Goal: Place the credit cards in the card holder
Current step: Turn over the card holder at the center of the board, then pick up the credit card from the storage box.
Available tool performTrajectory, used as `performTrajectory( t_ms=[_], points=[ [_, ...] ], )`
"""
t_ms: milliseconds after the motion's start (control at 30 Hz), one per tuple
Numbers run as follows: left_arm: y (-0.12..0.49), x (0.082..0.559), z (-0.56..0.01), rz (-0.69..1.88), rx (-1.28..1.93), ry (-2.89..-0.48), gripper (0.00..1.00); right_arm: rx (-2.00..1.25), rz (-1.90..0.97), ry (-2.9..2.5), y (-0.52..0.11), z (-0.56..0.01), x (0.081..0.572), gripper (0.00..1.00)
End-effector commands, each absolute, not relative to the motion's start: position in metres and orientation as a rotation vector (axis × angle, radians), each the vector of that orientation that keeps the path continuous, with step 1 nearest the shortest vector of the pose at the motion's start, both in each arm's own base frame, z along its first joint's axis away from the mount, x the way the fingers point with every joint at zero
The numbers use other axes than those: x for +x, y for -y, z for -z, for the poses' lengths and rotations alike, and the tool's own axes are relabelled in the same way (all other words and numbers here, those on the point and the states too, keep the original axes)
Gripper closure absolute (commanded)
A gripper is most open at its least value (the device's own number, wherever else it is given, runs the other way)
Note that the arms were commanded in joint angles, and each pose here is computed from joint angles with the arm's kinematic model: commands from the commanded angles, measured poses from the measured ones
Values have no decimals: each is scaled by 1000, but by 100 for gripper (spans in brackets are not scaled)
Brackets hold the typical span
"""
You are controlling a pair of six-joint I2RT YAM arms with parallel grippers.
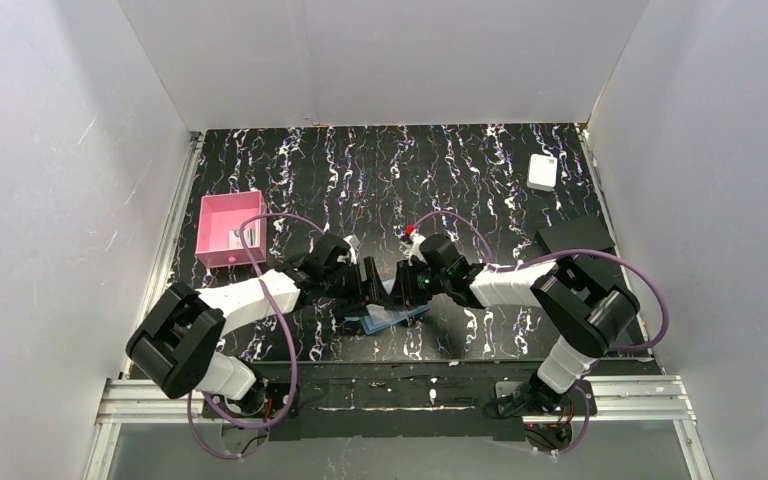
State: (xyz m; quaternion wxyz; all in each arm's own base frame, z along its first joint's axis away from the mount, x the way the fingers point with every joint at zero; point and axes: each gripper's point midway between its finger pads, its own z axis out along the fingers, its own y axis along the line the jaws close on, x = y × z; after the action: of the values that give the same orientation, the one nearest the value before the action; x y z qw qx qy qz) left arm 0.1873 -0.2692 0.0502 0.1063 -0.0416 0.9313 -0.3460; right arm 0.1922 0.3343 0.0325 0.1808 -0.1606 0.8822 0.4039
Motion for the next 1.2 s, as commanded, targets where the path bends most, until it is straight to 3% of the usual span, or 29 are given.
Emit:
performTrajectory(
  t_ms=[0, 200, 433, 767, 1000, 1100, 1167],
  points=[
    [288, 200, -92, 1147, -49, -2615, 32, -348, -1264, -2503, -328, -60, 194, 73],
    [302, 202, -92, 1192, 2, -2636, 32, -284, -1162, -2508, -299, -99, 219, 69],
    [337, 214, -90, 1244, 87, -2663, 31, -123, -687, -2505, -182, -118, 262, 61],
    [352, 220, -61, 1188, 137, -2722, 31, -191, -711, -2486, -181, -118, 251, 46],
    [307, 226, -143, 1160, 152, -2583, 24, -239, -731, -2483, -185, -112, 252, 36],
    [256, 230, -183, 1095, 100, -2549, 13, -269, -739, -2501, -186, -106, 250, 33],
    [202, 235, -196, 919, 41, -2557, 9, -289, -757, -2505, -189, -102, 248, 30]
  ],
)
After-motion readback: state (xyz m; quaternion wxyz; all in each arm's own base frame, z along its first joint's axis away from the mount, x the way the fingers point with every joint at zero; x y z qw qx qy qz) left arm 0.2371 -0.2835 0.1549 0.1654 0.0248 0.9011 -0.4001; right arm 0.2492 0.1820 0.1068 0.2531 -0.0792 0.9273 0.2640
